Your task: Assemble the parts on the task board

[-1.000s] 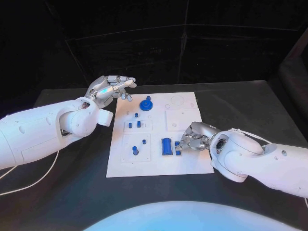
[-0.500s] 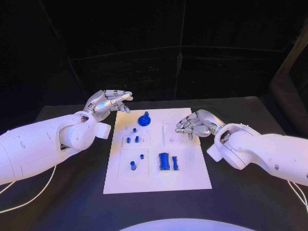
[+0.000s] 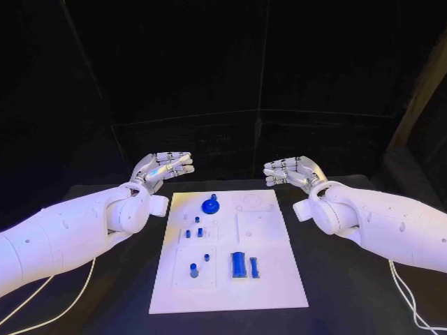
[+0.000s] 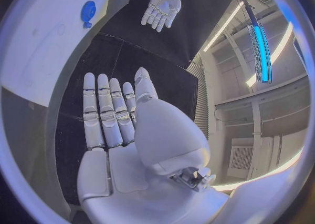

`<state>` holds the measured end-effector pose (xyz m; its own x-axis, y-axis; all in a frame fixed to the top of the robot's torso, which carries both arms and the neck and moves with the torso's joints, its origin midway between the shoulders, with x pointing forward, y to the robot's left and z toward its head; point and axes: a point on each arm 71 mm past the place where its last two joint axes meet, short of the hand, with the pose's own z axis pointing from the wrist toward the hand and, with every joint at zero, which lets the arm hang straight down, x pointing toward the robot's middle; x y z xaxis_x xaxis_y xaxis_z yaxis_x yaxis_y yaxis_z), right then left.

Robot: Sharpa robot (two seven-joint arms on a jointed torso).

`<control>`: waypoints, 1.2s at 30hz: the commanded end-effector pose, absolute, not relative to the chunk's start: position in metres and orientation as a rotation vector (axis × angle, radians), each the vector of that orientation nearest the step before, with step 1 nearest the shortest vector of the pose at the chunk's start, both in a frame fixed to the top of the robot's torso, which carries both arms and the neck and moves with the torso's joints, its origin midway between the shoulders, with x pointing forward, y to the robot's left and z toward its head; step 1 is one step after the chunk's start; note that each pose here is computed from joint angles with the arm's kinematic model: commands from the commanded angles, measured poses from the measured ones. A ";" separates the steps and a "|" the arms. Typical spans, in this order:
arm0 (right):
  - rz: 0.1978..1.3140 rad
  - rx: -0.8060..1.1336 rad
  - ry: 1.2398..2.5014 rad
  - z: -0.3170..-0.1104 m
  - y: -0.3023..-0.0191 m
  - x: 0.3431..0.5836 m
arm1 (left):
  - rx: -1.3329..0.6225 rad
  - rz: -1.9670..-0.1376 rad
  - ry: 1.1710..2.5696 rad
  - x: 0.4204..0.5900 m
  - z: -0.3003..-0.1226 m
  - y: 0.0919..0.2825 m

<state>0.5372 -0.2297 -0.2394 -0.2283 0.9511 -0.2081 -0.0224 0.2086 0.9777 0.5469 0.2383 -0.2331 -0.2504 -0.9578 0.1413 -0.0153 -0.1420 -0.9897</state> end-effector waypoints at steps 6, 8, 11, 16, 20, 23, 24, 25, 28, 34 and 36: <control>1.229 0.955 1.445 -0.240 -0.228 0.541 | -1.192 -1.491 1.306 0.548 -0.235 0.238; 1.233 0.965 1.434 -0.240 -0.226 0.538 | -1.193 -1.483 1.304 0.546 -0.236 0.236; 1.239 0.989 1.408 -0.239 -0.223 0.532 | -1.197 -1.464 1.300 0.541 -0.237 0.232; 1.249 1.053 1.342 -0.237 -0.213 0.513 | -1.205 -1.412 1.288 0.526 -0.238 0.223; 1.247 1.125 1.279 -0.232 -0.203 0.491 | -1.210 -1.351 1.269 0.507 -0.236 0.212; 1.242 1.161 1.251 -0.229 -0.198 0.479 | -1.211 -1.312 1.255 0.493 -0.234 0.205; 1.239 1.171 1.244 -0.228 -0.197 0.475 | -1.211 -1.300 1.250 0.489 -0.233 0.203; 1.237 1.183 1.235 -0.227 -0.196 0.471 | -1.211 -1.285 1.244 0.484 -0.231 0.201; 1.232 1.201 1.223 -0.225 -0.193 0.465 | -1.210 -1.260 1.233 0.474 -0.228 0.197; 1.229 1.209 1.218 -0.224 -0.192 0.462 | -1.209 -1.231 1.219 0.463 -0.224 0.193; 1.229 1.209 1.218 -0.224 -0.192 0.462 | -1.209 -1.229 1.218 0.462 -0.224 0.192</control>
